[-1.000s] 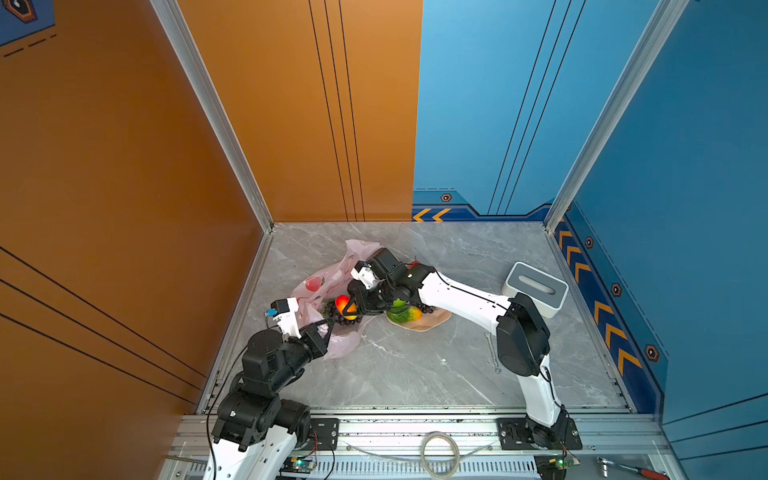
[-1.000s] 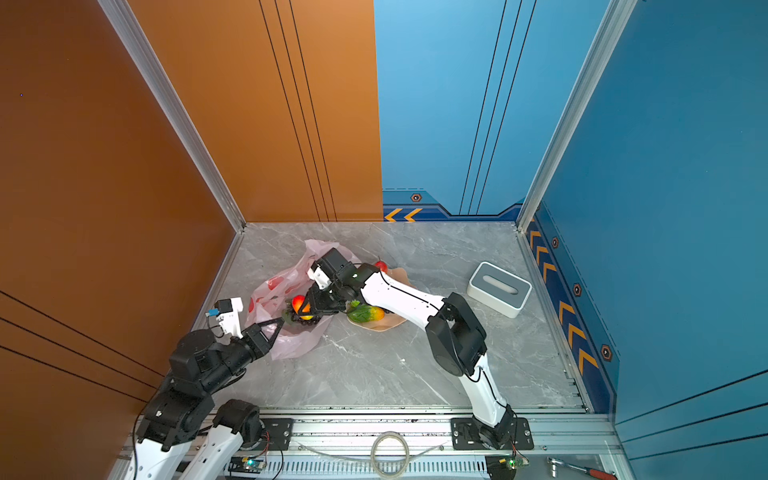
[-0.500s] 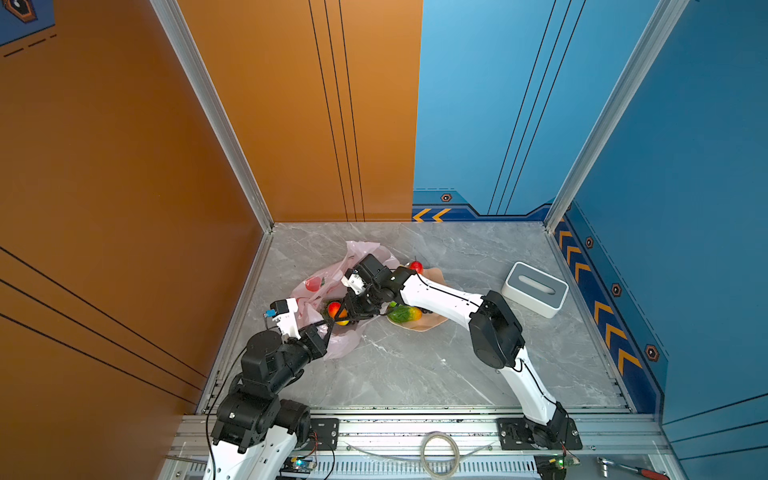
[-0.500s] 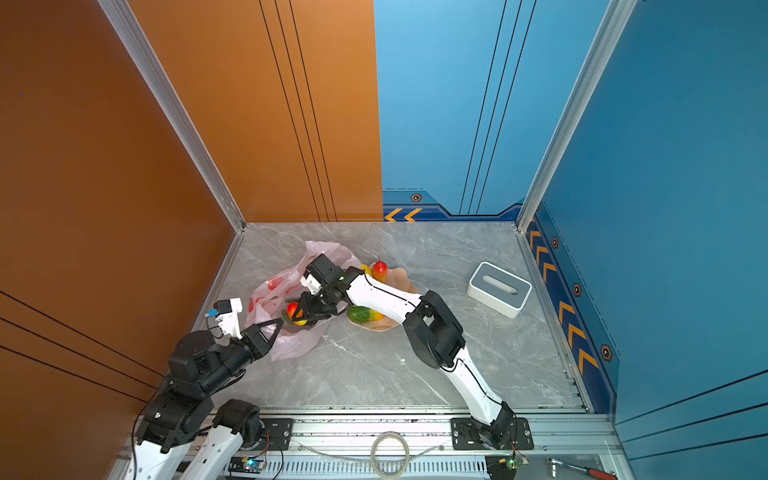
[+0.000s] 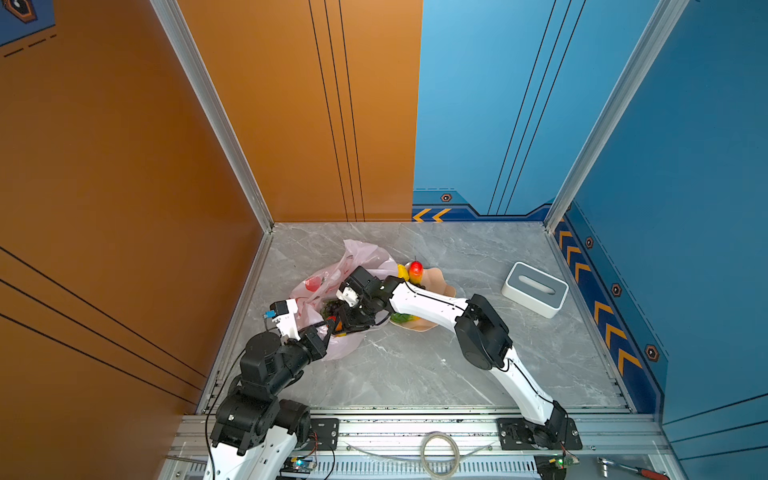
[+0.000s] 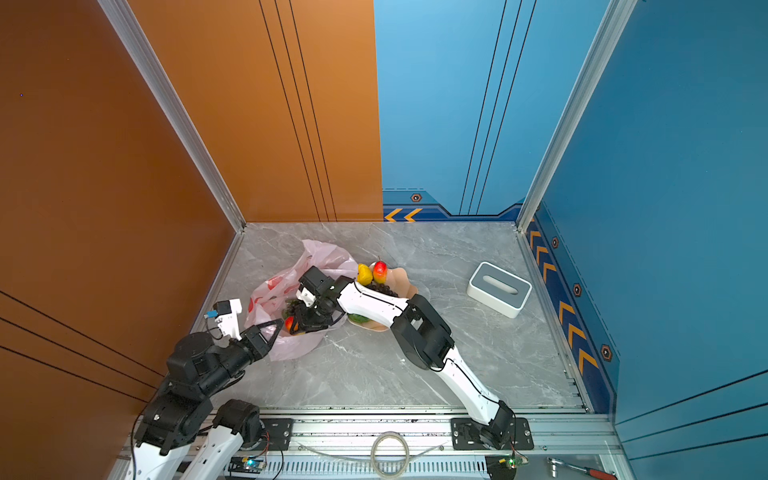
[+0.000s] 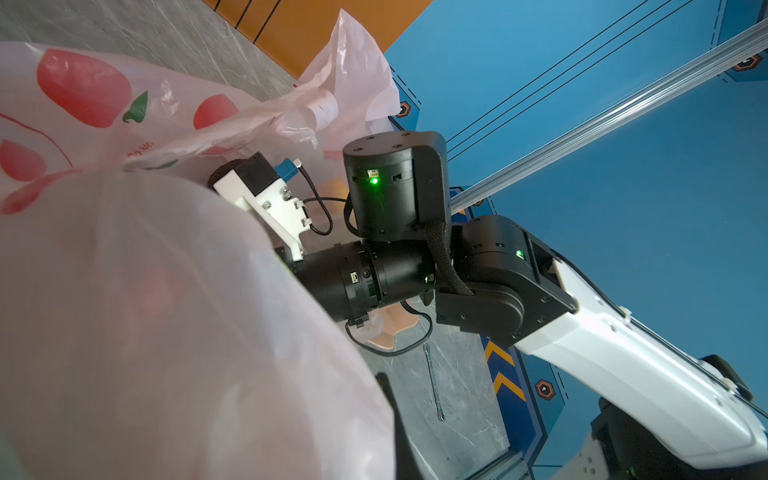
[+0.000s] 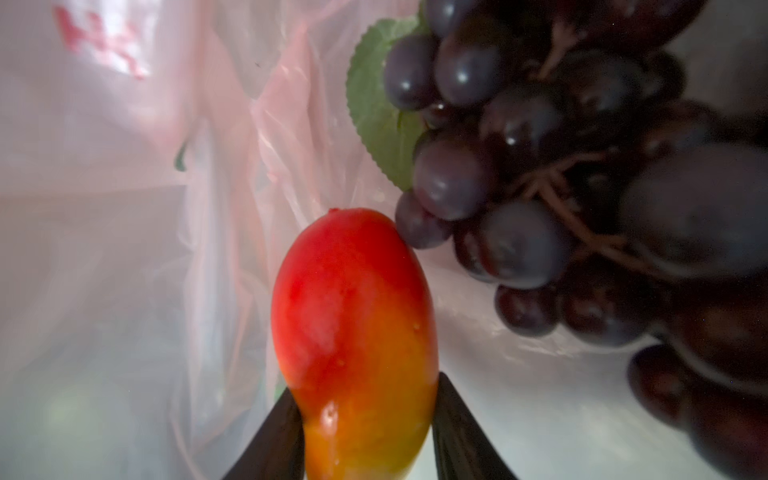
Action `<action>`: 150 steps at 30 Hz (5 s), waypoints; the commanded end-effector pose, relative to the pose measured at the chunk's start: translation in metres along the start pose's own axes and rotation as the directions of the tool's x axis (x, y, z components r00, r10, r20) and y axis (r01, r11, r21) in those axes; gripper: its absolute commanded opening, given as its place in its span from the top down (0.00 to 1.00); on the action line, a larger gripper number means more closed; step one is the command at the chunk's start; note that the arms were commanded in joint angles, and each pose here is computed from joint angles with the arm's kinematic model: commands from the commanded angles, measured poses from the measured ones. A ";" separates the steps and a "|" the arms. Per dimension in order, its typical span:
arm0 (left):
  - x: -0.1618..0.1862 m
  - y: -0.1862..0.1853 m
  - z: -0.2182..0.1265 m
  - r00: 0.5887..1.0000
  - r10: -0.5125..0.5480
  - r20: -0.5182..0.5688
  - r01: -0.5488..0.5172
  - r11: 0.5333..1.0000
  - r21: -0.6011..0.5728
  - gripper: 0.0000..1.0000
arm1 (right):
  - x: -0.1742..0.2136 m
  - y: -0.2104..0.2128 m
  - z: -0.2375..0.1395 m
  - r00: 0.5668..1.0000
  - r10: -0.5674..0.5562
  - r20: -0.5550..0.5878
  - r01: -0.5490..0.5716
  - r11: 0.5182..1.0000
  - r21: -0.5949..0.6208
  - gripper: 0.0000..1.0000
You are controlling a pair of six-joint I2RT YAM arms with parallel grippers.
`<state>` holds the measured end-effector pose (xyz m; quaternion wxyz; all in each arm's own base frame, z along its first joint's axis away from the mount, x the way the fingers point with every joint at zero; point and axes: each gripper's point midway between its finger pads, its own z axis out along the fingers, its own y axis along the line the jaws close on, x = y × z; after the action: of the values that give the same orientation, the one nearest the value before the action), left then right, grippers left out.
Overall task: Place the fruits into the plastic bag
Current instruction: 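Lower the mango deep into the pink bag beside the grapes and open the right gripper, then withdraw the right gripper from the bag back over the fruit bowl, then lower the right gripper onto the red apple in the bowl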
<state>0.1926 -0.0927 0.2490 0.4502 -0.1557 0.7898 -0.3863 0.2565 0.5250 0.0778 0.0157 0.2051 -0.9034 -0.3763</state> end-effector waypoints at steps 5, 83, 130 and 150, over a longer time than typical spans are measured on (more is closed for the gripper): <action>-0.001 -0.004 -0.003 1.000 0.005 0.002 -0.005 1.000 0.016 1.00 | 0.000 0.000 0.004 1.000 0.010 -0.016 -0.010 1.000 0.003 0.44; -0.001 0.002 -0.005 1.000 0.004 0.013 -0.004 1.000 -0.003 1.00 | -0.039 -0.085 -0.311 0.814 -0.120 0.568 -0.170 0.886 0.431 0.00; -0.004 -0.001 -0.016 0.999 0.044 0.017 -0.043 0.999 -0.024 1.00 | -0.106 -0.209 -0.224 0.846 0.084 0.526 -0.369 0.804 0.467 0.31; -0.001 0.002 -0.018 0.999 0.046 0.015 -0.046 0.998 -0.034 1.00 | -0.108 -0.219 -0.203 0.856 0.106 0.506 -0.374 0.803 0.464 0.36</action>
<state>0.1816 -0.0846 0.2440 0.4477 -0.1568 0.8010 -0.3653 0.4674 0.2863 0.0918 -0.2067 -0.0084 -0.9690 -0.1349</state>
